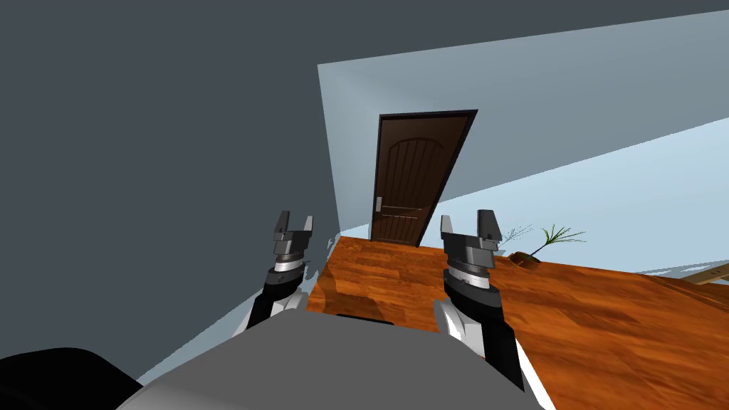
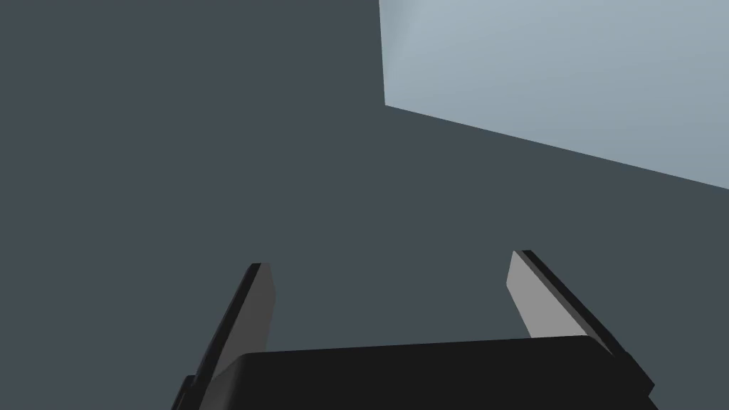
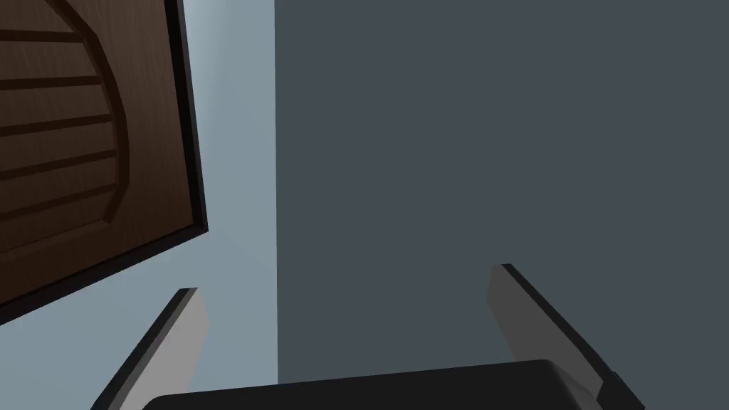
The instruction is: Pull the door open
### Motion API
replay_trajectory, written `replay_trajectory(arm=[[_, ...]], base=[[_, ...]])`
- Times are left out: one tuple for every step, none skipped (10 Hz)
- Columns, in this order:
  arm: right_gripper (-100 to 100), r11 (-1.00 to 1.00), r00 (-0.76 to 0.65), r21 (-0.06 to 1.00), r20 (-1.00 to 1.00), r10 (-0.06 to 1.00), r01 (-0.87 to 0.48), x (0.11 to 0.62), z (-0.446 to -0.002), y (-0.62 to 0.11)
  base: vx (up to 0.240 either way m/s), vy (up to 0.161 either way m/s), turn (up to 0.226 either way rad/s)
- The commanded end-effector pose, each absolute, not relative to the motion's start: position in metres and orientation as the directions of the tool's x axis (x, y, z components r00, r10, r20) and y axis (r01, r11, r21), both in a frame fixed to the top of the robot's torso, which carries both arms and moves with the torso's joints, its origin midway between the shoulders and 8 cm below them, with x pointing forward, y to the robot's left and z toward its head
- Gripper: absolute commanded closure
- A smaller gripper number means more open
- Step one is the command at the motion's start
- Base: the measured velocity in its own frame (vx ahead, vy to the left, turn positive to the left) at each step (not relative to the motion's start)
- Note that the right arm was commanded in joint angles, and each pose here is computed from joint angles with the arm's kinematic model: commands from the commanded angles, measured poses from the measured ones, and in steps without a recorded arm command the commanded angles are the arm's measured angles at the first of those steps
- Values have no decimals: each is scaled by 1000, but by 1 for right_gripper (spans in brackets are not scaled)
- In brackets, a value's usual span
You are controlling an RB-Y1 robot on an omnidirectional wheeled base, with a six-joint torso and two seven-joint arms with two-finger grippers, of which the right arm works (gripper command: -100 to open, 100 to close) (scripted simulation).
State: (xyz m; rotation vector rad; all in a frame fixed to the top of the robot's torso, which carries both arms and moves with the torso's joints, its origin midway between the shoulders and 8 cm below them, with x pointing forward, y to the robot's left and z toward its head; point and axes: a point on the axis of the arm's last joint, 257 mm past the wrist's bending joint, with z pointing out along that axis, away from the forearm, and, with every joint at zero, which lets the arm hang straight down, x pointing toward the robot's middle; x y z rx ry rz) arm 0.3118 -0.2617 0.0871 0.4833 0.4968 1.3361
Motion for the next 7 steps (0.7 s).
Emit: replay_trajectory(arm=[[-100,106,111,612,-30,993,-783,322,78,-260],[-100,71,82,622,-11,997,-780,327,73,-259],[-100,36,54,631,9,998,-775,333,68,-257],[-100,-14,15,643,39,999,-766,341,61,-255],[-100,-39,-4,648,54,999,-761,345,57,-254],[-100,-87,-42,658,85,996,-748,353,49,-252],[-100,-118,-65,663,104,992,-739,358,45,-251]], base=[[93,10,-34],[149,38,-28],[154,27,-25],[159,18,-25],[138,30,-20],[134,37,-31],[132,35,-24]])
